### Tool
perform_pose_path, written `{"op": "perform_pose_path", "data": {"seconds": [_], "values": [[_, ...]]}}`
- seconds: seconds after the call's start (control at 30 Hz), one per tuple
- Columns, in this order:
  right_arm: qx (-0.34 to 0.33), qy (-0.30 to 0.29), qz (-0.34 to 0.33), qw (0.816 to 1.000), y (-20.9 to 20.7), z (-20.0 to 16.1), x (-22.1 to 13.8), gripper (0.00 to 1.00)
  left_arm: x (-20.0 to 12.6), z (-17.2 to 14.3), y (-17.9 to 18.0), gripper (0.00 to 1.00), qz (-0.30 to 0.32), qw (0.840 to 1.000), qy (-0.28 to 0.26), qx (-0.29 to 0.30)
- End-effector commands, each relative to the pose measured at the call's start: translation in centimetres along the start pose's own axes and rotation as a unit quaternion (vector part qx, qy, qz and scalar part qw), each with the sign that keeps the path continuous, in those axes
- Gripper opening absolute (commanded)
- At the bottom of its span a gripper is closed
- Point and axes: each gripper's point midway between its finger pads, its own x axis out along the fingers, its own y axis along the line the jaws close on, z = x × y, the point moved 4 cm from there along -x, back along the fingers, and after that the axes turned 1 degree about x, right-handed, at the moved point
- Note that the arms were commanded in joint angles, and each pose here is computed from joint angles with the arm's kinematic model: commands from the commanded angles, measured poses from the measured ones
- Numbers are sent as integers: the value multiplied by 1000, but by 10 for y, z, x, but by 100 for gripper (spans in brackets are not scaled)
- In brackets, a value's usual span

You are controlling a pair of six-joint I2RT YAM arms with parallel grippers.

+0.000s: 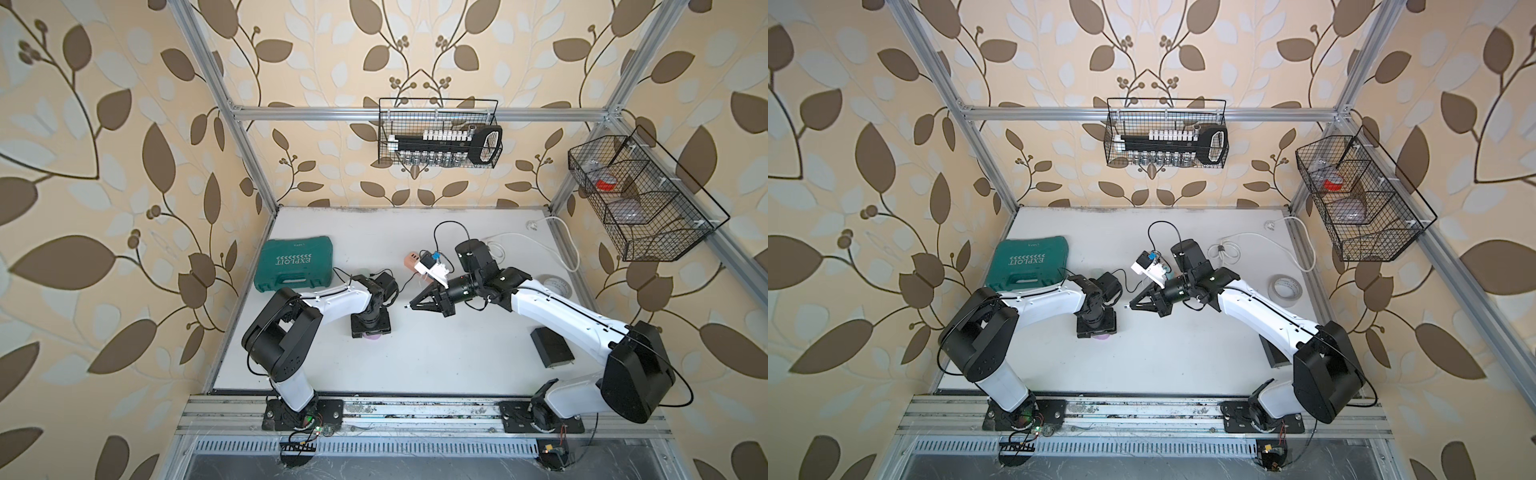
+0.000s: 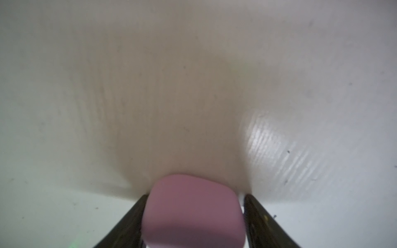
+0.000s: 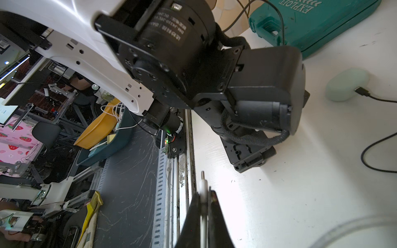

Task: Charge the bluetooth headset
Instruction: Pick up the bluetooth headset from the center of the board.

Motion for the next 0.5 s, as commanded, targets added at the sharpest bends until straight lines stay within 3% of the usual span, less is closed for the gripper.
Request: {"op": "perform_pose_path", "data": {"seconds": [0.0, 0.07, 0.17, 0.2, 0.37, 0.47], "values": [[3, 3, 11, 1000, 1, -7, 0, 6, -2, 2, -2, 70, 11, 1000, -4, 13], [2, 3, 12, 1000, 2, -7, 0, 6, -1, 2, -1, 68, 14, 1000, -5, 15], [3, 3, 13, 1000, 2, -7, 0, 6, 1, 2, -1, 55, 19, 1000, 0, 23], [3, 3, 13, 1000, 2, -7, 0, 6, 2, 2, -1, 55, 19, 1000, 2, 24], [2, 3, 15, 1000, 3, -8, 0, 6, 1, 3, 0, 78, 26, 999, 2, 25], [1, 2, 16, 1000, 4, -8, 0, 6, -4, 4, 3, 82, 35, 999, -6, 29]]}}
